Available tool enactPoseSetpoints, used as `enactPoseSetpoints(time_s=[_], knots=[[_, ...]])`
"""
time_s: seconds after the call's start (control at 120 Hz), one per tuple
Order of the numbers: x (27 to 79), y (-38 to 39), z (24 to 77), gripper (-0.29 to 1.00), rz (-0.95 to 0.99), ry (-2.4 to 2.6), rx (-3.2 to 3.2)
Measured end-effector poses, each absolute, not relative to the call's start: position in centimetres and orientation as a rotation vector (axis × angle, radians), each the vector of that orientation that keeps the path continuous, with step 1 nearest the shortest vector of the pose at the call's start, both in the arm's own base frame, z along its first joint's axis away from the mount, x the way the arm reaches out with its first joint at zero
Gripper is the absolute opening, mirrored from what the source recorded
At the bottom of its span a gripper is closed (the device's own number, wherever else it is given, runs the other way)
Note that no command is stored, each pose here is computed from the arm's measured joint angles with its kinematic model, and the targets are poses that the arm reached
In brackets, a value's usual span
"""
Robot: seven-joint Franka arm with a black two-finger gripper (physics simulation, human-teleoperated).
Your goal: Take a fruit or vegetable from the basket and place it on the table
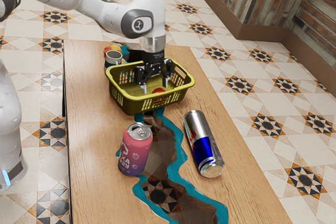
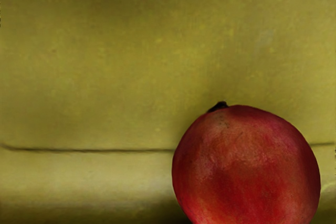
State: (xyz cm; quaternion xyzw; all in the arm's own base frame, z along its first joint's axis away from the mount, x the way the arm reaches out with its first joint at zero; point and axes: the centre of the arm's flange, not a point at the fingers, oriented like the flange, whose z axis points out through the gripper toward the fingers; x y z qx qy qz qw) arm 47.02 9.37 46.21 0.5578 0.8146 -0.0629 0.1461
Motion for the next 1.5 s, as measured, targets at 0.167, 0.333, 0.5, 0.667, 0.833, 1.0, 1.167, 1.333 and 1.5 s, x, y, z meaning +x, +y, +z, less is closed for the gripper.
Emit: enactPoseSetpoints(time_s=[0.167, 0.333, 0.5, 0.667, 0.833, 1.0, 1.167, 1.333, 1.5], knots=[[47.0, 10.8, 45.7, 0.70, -0.181, 2.376, 1.576], [47.5, 12.3, 45.4, 0.70, -0.169, 2.390, 1.567], [48.6, 12.8, 45.3, 0.70, -0.148, 2.386, 1.585], [49.2, 12.1, 44.6, 0.70, -0.145, 2.373, 1.609], [49.9, 11.3, 44.5, 0.70, -0.129, 2.352, 1.629], [50.6, 11.4, 43.7, 0.70, -0.131, 2.354, 1.632], [51.4, 11.7, 42.5, 0.70, -0.149, 2.359, 1.628], [51.7, 11.8, 41.3, 0.70, -0.177, 2.363, 1.624], [51.9, 11.9, 40.8, 0.57, -0.179, 2.359, 1.626]])
